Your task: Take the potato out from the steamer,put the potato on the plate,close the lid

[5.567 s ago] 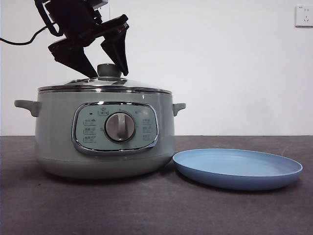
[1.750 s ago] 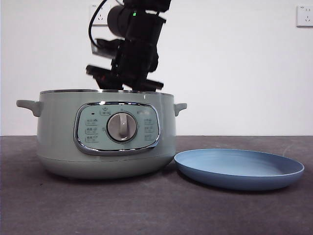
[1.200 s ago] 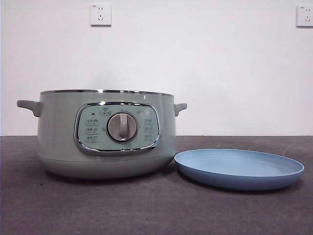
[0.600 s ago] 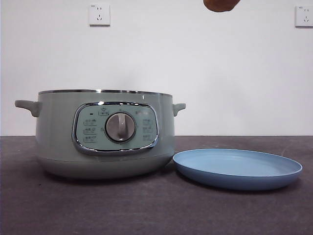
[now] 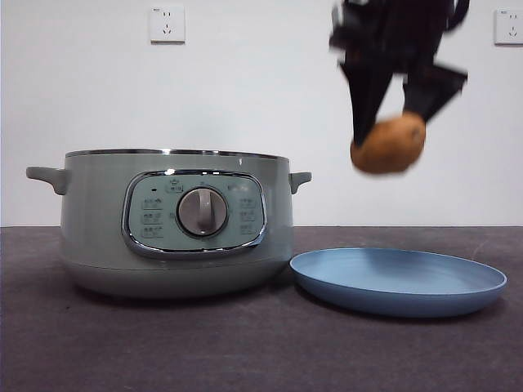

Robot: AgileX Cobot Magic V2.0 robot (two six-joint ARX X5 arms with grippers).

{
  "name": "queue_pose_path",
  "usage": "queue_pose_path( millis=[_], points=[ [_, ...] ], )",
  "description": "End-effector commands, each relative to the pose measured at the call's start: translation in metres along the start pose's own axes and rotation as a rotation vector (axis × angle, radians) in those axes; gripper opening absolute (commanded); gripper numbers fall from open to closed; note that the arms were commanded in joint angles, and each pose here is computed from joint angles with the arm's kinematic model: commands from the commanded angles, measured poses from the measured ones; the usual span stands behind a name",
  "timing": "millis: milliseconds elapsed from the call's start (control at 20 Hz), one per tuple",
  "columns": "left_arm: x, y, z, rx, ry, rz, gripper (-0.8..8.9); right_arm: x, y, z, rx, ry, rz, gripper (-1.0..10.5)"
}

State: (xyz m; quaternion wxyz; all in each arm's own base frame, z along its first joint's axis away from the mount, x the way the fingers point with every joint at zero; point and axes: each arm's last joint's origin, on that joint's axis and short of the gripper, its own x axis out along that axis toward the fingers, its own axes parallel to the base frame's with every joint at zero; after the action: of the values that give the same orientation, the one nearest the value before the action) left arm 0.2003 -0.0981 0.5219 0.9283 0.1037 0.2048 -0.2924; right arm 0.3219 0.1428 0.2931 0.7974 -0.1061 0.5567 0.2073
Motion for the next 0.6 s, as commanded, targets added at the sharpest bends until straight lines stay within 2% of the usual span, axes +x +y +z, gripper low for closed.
queue_pose_path(
  millis=[50, 300, 600],
  points=[
    [-0.007, 0.0, 0.005, 0.018, -0.06, 0.007, -0.08, 0.033, -0.002, -0.013, 0.021, 0.037, 0.002, -0.1],
    [-0.007, 0.0, 0.005, 0.018, -0.06, 0.007, -0.08, 0.089, -0.006, -0.047, 0.043, 0.031, 0.0, -0.1],
    [-0.007, 0.0, 0.005, 0.017, -0.06, 0.005, -0.08, 0.105, -0.006, -0.061, 0.042, 0.025, -0.005, 0.2]
  ],
)
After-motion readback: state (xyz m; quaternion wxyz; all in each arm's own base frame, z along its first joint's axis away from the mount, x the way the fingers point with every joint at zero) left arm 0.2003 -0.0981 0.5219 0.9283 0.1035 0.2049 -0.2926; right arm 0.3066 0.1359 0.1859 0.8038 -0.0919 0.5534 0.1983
